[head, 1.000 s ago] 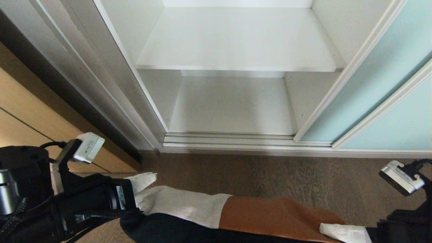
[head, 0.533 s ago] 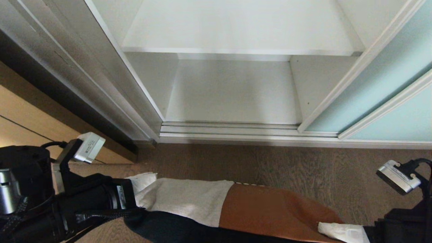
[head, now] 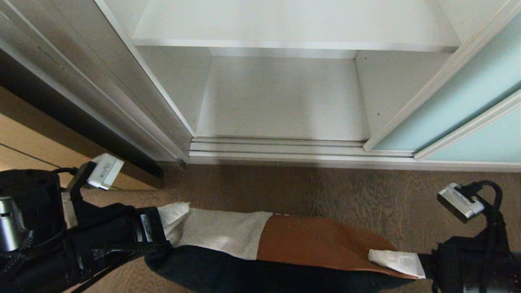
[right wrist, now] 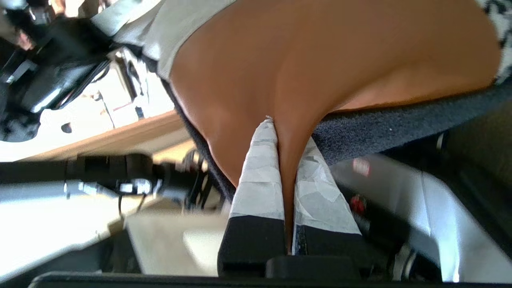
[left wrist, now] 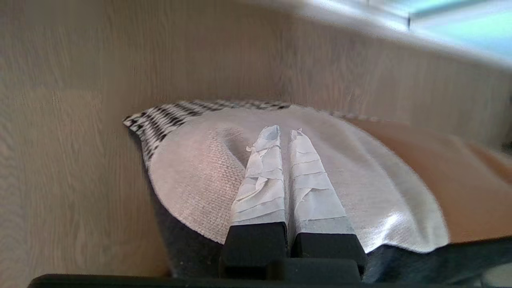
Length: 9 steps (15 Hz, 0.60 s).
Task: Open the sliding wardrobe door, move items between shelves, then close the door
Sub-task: Place the pillow on the lower shelf
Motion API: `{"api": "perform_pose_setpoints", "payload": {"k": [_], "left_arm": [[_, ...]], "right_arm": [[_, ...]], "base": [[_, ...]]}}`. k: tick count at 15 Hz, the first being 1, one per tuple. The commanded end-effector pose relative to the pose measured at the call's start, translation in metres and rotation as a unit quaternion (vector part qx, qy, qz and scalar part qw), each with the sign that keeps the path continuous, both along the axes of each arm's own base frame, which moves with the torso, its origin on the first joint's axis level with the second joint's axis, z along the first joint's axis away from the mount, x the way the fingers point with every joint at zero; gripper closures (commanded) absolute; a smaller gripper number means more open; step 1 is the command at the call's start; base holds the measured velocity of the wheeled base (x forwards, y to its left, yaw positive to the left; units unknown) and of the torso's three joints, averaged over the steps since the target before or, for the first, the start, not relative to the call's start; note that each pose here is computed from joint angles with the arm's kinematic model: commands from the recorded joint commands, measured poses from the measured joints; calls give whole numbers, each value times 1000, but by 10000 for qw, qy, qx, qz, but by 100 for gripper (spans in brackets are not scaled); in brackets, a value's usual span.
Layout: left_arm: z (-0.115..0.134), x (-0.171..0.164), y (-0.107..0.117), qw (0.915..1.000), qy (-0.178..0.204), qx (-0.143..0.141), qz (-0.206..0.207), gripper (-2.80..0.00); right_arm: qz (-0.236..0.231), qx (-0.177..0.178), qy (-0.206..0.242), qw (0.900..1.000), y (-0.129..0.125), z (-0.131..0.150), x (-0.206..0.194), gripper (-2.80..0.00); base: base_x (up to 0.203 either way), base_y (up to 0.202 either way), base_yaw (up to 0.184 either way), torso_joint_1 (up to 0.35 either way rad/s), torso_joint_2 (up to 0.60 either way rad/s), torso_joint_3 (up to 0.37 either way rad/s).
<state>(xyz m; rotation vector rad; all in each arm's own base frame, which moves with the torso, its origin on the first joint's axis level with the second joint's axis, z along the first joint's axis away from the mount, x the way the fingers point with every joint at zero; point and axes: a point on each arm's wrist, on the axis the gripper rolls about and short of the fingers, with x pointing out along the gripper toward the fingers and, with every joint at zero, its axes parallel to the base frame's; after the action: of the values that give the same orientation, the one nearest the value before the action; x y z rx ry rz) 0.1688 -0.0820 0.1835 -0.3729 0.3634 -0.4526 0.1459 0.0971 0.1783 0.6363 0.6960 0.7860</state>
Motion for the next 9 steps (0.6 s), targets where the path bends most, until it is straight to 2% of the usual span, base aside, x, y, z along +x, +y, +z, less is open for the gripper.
{"api": "perform_pose_setpoints", "payload": {"k": [1, 3, 5, 7, 9], "left_arm": [[6, 15, -5, 9996, -44, 16, 273, 0], [2, 36, -12, 9967, 29, 194, 784, 0], [5, 58, -18, 9941, 0, 225, 1059, 0], [18, 77, -23, 9940, -268, 49, 1064, 0], [36, 88, -27, 9939, -783, -349, 696, 0]], "right_arm": [[-139, -58, 134, 9998, 10, -4, 29, 0], [-296, -62, 112, 9995, 17, -5, 56, 0], [-479, -86, 58, 9988, 19, -10, 83, 0], [-737, 54, -317, 9968, 17, 0, 115, 0], [-918, 233, -741, 9927, 12, 21, 133, 0]], "base": [[0, 0, 0, 0, 0, 0], [0, 0, 0, 0, 0, 0], [0, 0, 0, 0, 0, 0], [0, 0, 0, 0, 0, 0], [0, 0, 0, 0, 0, 0]]}}
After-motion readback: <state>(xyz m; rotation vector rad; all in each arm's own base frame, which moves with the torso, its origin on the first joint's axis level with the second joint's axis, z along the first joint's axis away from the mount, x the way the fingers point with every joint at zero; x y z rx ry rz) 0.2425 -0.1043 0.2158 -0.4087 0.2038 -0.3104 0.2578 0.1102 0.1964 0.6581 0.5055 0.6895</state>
